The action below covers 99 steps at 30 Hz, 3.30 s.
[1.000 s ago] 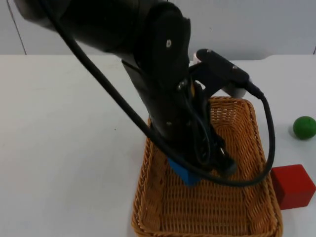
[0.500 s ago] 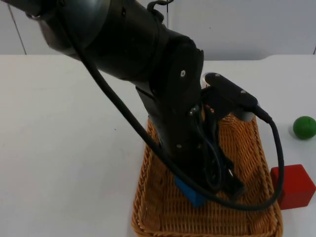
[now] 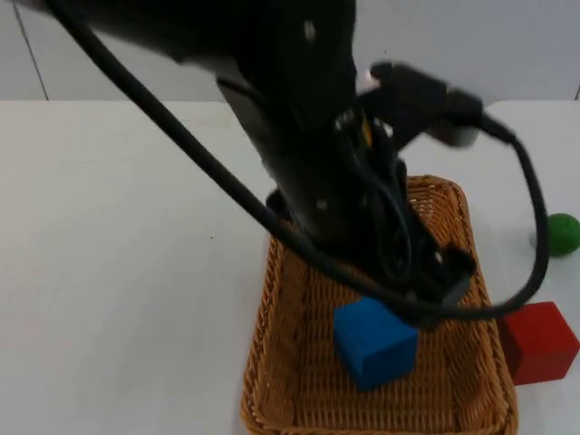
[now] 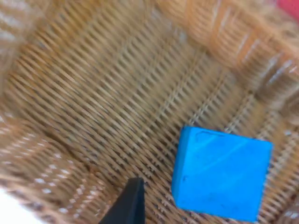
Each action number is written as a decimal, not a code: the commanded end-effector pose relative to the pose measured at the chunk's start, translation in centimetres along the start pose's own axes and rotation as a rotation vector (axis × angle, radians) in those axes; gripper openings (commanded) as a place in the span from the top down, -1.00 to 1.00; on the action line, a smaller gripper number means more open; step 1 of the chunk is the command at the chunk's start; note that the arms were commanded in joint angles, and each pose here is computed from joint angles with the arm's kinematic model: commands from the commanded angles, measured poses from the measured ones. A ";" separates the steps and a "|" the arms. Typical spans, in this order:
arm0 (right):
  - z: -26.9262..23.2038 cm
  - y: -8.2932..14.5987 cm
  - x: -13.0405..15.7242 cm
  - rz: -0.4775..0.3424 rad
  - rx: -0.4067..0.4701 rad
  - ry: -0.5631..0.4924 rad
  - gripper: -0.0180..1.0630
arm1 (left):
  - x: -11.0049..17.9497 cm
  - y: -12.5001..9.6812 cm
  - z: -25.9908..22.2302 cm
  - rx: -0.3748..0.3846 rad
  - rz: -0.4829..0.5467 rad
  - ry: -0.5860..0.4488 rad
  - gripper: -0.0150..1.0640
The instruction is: Place all geometric objects except the red cube into the basket.
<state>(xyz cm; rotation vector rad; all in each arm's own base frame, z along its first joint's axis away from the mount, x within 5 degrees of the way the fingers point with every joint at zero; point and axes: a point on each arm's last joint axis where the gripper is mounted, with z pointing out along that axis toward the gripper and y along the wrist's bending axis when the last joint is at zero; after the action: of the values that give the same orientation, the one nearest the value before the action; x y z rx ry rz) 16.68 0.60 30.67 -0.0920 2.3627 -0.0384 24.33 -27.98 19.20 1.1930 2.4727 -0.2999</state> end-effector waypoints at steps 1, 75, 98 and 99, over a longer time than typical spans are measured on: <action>-0.1 -0.1 -0.1 0.002 0.006 -0.007 -0.98 | -0.2 0.3 -1.8 -0.006 -0.011 -0.019 -0.97; 24.4 5.9 -4.9 -0.101 -0.114 0.286 -0.98 | 17.9 12.9 -13.3 -0.288 -0.737 -0.069 -0.97; 29.8 6.2 -2.5 -0.155 -0.102 0.293 0.76 | 17.9 12.9 -13.3 -0.289 -0.737 -0.071 -0.97; 29.3 6.1 -2.8 -0.162 -0.101 0.291 0.98 | 17.9 12.9 -13.3 -0.289 -0.737 -0.071 -0.97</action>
<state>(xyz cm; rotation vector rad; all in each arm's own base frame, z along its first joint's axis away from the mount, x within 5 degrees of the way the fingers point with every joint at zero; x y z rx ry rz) 38.84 6.81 10.00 -0.3243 2.6697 -0.0030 21.17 -2.88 23.30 0.1401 2.6886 -0.1550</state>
